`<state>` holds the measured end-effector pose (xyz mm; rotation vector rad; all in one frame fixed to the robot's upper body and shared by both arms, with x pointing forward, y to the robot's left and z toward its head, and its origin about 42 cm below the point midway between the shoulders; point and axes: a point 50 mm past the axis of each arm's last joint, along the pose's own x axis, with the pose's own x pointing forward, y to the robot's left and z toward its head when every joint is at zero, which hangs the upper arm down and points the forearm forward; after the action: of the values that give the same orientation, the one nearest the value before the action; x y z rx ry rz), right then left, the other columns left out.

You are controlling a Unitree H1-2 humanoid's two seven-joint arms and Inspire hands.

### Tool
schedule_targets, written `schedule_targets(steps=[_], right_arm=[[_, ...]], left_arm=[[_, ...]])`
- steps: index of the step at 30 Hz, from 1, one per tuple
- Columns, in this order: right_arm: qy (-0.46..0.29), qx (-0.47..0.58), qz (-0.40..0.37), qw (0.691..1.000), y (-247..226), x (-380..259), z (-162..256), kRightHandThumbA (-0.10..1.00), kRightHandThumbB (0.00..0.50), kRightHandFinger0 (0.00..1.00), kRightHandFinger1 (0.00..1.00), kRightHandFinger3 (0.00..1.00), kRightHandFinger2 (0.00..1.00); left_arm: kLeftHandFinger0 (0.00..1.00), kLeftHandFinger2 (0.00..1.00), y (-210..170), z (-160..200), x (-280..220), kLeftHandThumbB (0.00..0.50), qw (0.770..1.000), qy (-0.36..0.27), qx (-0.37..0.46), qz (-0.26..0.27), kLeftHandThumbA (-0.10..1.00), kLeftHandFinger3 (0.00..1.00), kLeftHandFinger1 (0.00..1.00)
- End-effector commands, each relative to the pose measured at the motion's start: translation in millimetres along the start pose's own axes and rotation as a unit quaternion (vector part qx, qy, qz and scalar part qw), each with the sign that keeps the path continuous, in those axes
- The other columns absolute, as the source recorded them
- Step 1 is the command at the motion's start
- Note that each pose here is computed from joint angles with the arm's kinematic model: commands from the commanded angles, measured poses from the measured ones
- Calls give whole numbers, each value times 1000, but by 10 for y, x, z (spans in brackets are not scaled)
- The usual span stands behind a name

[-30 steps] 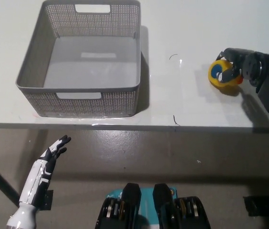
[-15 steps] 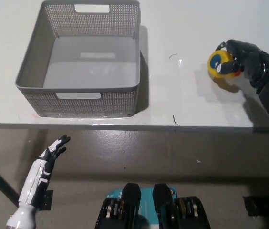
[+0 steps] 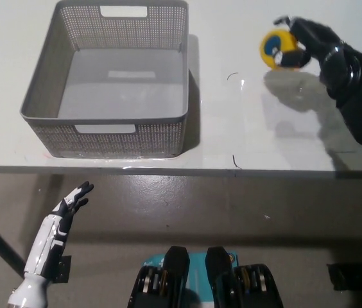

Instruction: Use the right hand to pick up a yellow duck toy and place it into a container on the left hand side

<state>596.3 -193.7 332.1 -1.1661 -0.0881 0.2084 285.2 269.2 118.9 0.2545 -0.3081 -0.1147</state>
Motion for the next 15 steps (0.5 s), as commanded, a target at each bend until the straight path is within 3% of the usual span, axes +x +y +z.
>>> schedule_targets(steps=[1, 5, 15], right_arm=[[-93, 16, -73, 993, -584, 79, 786, -100, 197, 54, 625, 968, 904], [-126, 21, -75, 989, -600, 66, 1057, -100, 197, 20, 580, 950, 850], [-195, 45, -76, 977, -547, -32, 1942, -100, 222, 41, 590, 901, 859]], left_arm=[[1000, 1000, 61, 65, -2, 500, 1000, -26, 10, 1, 1000, 1000, 1000], [1000, 1000, 55, 62, 0, 500, 1000, -25, 16, -2, 1000, 1000, 1000], [1000, 1000, 2, 57, 26, 500, 1000, -24, 12, -11, 1000, 1000, 1000]])
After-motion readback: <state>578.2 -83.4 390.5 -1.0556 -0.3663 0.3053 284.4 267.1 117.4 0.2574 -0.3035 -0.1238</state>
